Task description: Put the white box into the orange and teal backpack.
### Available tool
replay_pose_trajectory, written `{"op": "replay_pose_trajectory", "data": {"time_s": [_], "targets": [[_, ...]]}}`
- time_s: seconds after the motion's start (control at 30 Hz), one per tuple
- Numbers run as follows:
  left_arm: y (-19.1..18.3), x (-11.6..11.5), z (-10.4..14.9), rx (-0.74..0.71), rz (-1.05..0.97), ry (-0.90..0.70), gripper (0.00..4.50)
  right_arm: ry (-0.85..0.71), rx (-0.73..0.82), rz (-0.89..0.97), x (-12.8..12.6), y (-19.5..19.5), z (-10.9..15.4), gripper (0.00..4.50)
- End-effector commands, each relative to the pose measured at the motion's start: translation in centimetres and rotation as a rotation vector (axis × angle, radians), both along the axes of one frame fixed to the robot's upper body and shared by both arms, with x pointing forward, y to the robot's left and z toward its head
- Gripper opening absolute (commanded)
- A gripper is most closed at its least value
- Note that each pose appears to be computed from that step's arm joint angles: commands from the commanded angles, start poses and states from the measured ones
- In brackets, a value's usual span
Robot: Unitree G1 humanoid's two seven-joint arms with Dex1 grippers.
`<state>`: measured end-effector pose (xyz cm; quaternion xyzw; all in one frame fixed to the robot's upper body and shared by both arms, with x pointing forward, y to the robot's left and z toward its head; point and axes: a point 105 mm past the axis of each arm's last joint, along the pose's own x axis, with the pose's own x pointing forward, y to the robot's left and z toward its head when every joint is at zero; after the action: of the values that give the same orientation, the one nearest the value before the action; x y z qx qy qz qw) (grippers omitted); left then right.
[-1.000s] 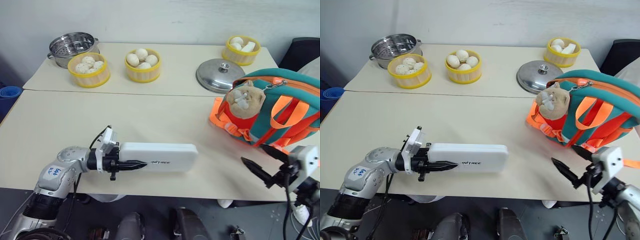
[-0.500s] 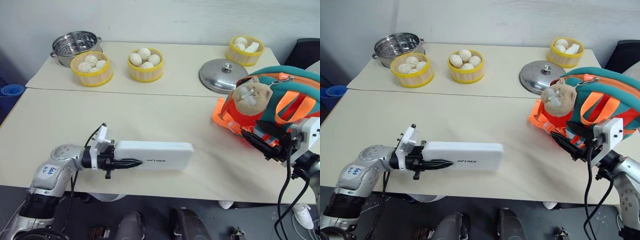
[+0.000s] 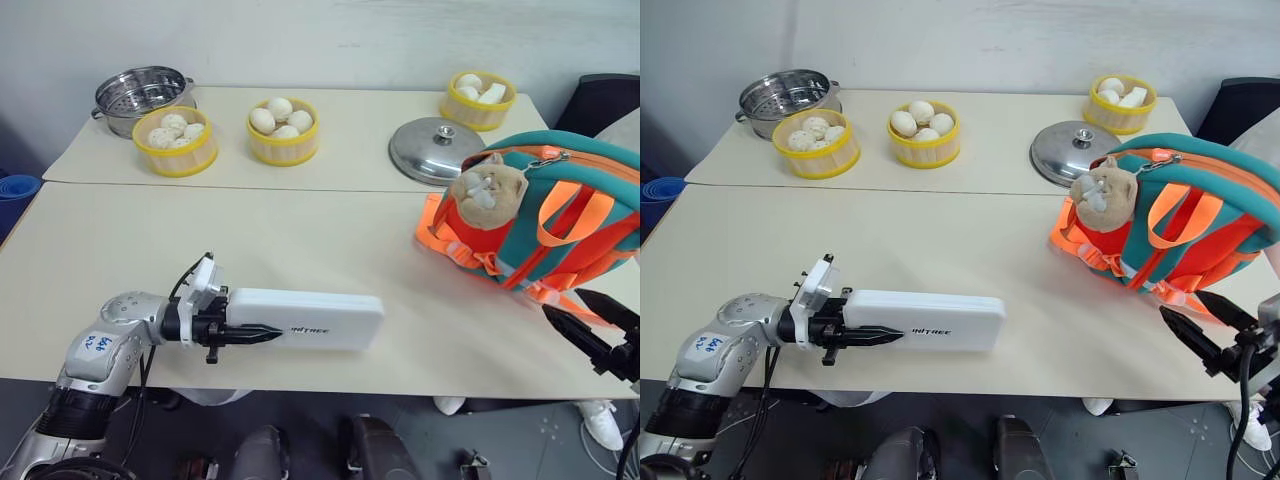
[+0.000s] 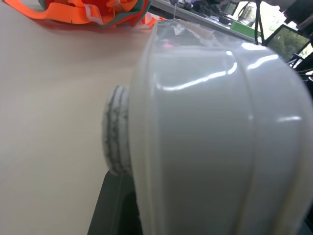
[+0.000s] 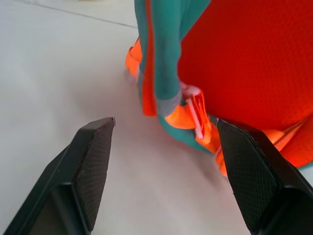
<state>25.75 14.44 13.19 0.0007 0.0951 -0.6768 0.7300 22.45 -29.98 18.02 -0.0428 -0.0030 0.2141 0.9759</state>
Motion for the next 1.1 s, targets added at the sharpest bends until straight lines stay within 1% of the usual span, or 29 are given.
{"op": "replay_pose_trajectory", "data": {"time_s": [0.03, 0.13, 0.23, 0.33, 0.5, 0.53, 0.6, 0.7, 0.8, 0.9, 1.0, 1.03, 1.1], "targets": [[-0.2, 0.0, 0.9, -0.011, -0.033, -0.031, 1.37, -0.032, 0.011, 0.117, 1.6, 2.4, 1.2, 3.36], [-0.2, 0.1, 1.3, -0.025, -0.029, -0.028, 1.37, -0.04, 0.022, 0.206, 3.8, 4.2, 1.2, 3.36], [0.1, 0.4, 1.9, -0.047, -0.008, -0.021, 1.37, -0.073, 0.029, 0.272, 5.8, 5.8, 1.6, 2.81], [0.8, 0.8, 2.8, -0.079, 0.038, -0.005, 1.37, -0.094, 0.023, 0.372, 6.9, 8.3, 1.9, 1.83], [2.6, 1.4, 2.9, -0.066, 0.125, -0.003, 1.37, -0.119, 0.046, 0.534, 7.2, 13.2, 2.3, 0.17], [3.0, 1.4, 2.9, -0.066, 0.142, 0.001, 1.37, -0.131, 0.048, 0.551, 7.2, 14.0, 2.3, 0.04], [3.4, 1.4, 2.7, -0.06, 0.164, 0.005, 1.37, -0.139, 0.052, 0.561, 7.2, 15.2, 2.3, 0.04], [3.6, 1.4, 2.5, -0.059, 0.179, 0.01, 1.37, -0.164, 0.037, 0.552, 7.2, 15.5, 2.3, 0.04], [3.8, 1.5, 2.6, -0.076, 0.208, 0.012, 1.37, -0.168, 0.108, 0.581, 6.5, 16.1, 2.6, 0.04], [4.8, 1.9, 2.9, -0.095, 0.263, 0.016, 1.37, -0.125, 0.199, 0.75, 3.9, 19.2, 3.4, 0.04], [6.3, 2.3, 2.9, -0.097, 0.325, 0.032, 1.37, -0.027, 0.312, 0.954, 0.7, 22.1, 4.4, 0.04], [6.9, 2.3, 2.9, -0.094, 0.344, 0.043, 1.37, 0.029, 0.322, 1.028, -0.7, 22.7, 4.3, 0.04], [8.0, 2.3, 2.8, -0.094, 0.381, 0.061, 1.37, 0.117, 0.346, 1.118, -2.5, 22.8, 4.3, 0.04]]}}
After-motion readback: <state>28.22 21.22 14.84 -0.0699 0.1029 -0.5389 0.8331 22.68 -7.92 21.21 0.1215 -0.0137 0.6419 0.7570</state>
